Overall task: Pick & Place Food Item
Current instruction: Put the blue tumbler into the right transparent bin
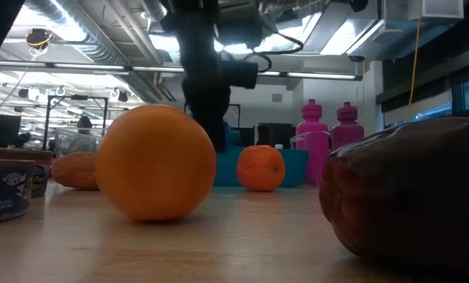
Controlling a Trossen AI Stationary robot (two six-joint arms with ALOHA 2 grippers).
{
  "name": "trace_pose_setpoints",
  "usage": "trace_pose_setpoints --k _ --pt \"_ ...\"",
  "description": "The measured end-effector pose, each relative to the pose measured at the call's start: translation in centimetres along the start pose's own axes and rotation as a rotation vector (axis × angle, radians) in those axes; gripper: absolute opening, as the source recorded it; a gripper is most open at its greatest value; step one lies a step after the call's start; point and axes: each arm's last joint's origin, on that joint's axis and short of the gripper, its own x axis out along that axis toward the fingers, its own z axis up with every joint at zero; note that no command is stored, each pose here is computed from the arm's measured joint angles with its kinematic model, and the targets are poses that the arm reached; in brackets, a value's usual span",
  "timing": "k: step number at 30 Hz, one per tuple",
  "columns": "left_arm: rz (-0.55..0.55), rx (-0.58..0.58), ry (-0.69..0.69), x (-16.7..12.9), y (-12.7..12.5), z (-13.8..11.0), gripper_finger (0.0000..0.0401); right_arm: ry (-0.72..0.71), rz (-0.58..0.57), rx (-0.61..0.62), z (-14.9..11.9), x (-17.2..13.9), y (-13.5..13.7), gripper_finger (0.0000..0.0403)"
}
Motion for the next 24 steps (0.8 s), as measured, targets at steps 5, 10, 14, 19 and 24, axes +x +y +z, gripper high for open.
trace_pose_setpoints --k 5,10,14,19,24 --pt "-0.021 -0.023 -0.016 -2.8 0.0 1.4 0.0173 -0.003 -0.005 0.001 0.0 0.0 0.0 0.0286" --pt "-0.013 -0.1 -0.158 -7.0 0.0 2.4 0.0173 -0.086 -0.006 0.007 0.7 -0.8 0.1 0.0286" --pt "0.005 -0.16 -0.375 -11.6 0.4 2.6 0.0173 -0.172 -0.039 0.008 1.4 -2.3 0.0 0.0286" --pt "-0.006 -0.246 -0.677 -17.2 1.3 2.7 0.0173 -0.244 -0.017 0.005 1.9 -4.0 0.0 0.0286" --pt "-0.078 -0.258 -1.012 -21.3 1.6 3.7 0.0173 -0.344 0.09 0.023 2.9 -4.5 0.5 0.0286"
